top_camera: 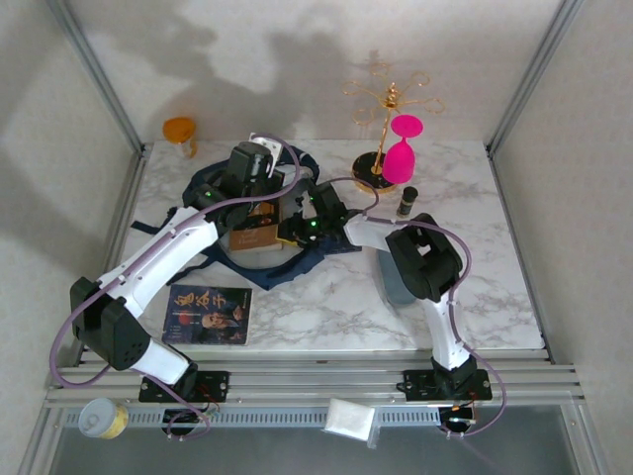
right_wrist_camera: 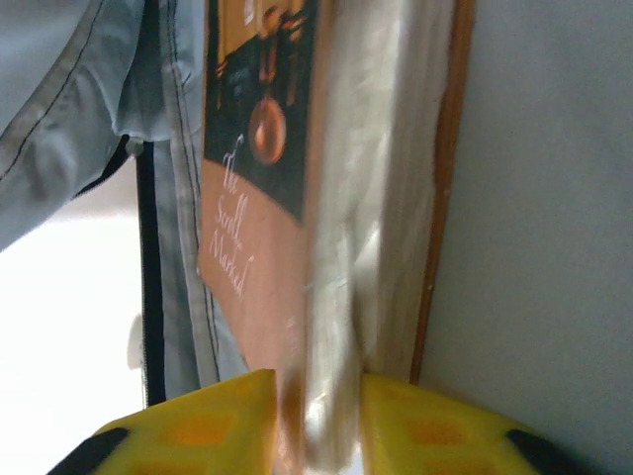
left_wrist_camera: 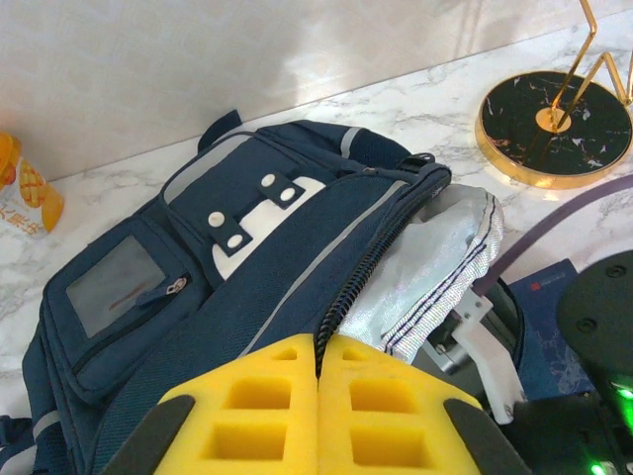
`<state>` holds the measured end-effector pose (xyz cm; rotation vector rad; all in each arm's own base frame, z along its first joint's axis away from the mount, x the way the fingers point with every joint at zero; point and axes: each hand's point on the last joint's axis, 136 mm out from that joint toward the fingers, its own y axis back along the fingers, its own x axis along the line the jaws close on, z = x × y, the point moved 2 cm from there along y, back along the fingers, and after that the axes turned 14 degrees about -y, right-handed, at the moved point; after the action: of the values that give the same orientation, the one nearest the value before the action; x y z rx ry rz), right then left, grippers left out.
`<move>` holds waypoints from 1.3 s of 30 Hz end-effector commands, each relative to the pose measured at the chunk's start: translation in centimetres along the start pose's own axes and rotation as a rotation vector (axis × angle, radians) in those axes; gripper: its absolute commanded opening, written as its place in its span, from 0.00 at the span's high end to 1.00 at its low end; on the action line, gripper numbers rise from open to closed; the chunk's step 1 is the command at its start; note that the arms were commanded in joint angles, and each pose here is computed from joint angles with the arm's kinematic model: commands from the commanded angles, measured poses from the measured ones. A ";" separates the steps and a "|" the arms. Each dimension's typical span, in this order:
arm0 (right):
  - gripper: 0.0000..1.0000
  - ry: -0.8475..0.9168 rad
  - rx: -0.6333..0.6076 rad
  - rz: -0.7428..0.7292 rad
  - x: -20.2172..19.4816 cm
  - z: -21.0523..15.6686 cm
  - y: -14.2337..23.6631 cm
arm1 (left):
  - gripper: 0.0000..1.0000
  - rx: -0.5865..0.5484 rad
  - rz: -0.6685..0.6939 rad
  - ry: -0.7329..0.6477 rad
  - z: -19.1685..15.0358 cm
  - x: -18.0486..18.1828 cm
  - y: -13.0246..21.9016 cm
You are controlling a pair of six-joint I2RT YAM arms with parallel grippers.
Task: Pack the student bag
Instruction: Place the book in the student bag.
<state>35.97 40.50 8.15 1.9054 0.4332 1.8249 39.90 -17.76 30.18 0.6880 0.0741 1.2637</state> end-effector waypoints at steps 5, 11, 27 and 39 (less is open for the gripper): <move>0.93 0.130 -0.170 0.021 3.2 4.1 -0.3 | 1.00 -0.130 0.030 0.058 3.4 1.8 2.3; 1.00 0.177 -0.335 -0.043 3.0 9.2 0.5 | 1.00 -0.133 0.037 0.048 3.5 2.0 2.6; 0.70 0.184 -0.269 -0.171 1.8 2.0 0.4 | 1.00 -0.138 0.060 0.055 3.9 2.5 2.4; 0.89 0.211 -0.487 -0.136 2.0 6.8 -0.1 | 1.00 -0.135 0.086 0.058 3.7 3.0 3.0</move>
<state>38.76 42.99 7.87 1.4525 0.3311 1.8441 39.85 -17.63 30.42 0.6831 0.0717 1.2674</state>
